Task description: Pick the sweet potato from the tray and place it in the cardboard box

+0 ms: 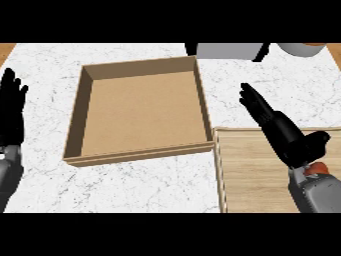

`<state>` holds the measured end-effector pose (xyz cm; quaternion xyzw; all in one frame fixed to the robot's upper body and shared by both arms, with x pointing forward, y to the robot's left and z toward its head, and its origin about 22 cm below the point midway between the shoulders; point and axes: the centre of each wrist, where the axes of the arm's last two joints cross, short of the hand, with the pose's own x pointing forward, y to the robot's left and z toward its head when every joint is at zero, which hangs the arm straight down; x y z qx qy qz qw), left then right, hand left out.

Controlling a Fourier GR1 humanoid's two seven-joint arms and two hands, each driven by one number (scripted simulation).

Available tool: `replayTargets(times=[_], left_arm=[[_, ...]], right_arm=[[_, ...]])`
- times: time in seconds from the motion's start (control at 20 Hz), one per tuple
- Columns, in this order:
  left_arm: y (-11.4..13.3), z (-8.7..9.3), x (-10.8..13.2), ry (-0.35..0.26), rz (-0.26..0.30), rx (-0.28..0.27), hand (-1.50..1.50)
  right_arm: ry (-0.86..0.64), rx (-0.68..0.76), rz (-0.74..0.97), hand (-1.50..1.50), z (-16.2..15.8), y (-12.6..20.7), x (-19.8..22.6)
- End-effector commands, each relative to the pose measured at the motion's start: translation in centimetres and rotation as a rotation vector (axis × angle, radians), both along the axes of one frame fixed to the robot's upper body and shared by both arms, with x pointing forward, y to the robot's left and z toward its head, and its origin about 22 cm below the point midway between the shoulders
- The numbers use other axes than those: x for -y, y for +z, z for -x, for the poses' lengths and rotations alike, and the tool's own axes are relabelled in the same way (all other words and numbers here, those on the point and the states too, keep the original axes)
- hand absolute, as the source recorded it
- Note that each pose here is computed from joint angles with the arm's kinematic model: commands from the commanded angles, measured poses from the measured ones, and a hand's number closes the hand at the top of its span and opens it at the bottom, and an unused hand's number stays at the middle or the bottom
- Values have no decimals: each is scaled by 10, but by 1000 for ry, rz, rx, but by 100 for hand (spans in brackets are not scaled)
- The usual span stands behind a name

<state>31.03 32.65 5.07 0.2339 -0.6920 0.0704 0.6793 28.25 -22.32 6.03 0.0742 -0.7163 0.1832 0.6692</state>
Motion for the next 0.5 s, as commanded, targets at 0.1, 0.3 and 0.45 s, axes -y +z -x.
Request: replayTargets(times=[0.1, 0.3, 0.45], left_arm=[[-18, 21, 0, -103, -88, -77, 0], [-32, 28, 3, -133, -106, -133, 0], [-52, 48, 19, -225, -100, -181, 0]], right_arm=[[-399, 205, -59, -150, -5, 32, 54], [-742, 30, 469, -150, 21, 12, 156], [-1214, 115, 107, -150, 29, -5, 157]])
